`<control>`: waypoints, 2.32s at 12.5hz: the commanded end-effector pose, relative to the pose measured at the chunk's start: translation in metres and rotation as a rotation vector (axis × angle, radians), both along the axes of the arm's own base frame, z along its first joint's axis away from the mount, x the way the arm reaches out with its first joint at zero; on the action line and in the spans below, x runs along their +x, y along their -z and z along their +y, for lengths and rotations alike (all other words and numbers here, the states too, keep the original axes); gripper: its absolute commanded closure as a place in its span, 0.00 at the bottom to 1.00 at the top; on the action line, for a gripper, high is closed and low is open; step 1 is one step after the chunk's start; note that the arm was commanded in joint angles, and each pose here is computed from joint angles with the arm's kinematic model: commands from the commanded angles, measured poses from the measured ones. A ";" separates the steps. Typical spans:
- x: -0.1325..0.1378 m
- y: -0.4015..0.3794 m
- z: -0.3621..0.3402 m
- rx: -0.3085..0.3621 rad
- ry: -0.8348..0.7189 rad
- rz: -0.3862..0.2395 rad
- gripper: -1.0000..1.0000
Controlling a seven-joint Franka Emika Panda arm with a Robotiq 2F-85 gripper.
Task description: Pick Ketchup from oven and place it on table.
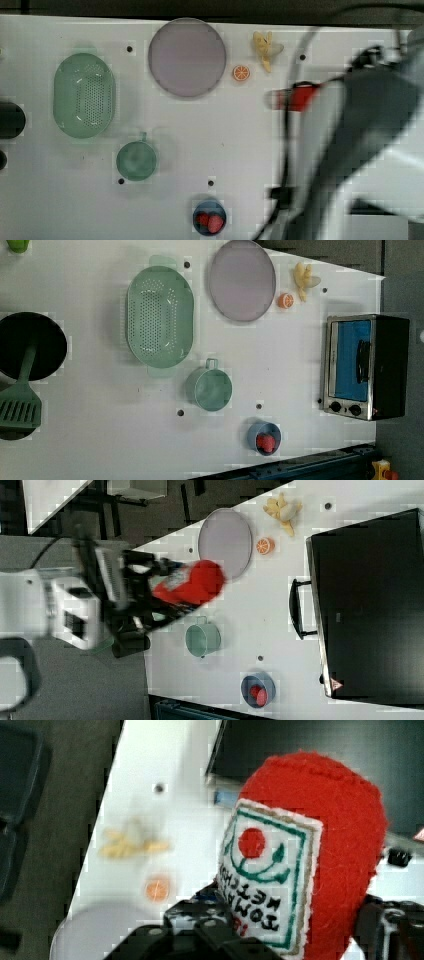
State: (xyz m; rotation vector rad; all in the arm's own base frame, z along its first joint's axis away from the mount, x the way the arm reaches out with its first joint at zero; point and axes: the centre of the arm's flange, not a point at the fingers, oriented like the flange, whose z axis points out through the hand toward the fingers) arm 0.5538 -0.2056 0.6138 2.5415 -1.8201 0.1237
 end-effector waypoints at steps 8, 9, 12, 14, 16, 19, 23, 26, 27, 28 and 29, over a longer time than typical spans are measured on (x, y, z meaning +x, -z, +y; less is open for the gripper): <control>0.023 0.148 0.212 0.077 -0.383 0.275 0.36; 0.020 0.169 0.209 0.067 -0.380 0.278 0.36; 0.002 0.243 0.198 0.063 -0.363 0.264 0.36; -0.013 0.294 0.193 0.057 -0.356 0.255 0.36; -0.024 0.336 0.193 0.047 -0.354 0.241 0.36; -0.030 0.385 0.191 0.030 -0.341 0.226 0.24; -0.031 0.413 0.192 0.019 -0.347 0.224 0.00; -0.017 0.362 0.194 0.017 -0.312 0.133 0.00; -0.009 0.329 0.194 0.018 -0.293 0.083 0.00; -0.003 0.292 0.194 0.020 -0.284 0.035 0.00; 0.001 0.253 0.195 0.023 -0.286 0.000 0.00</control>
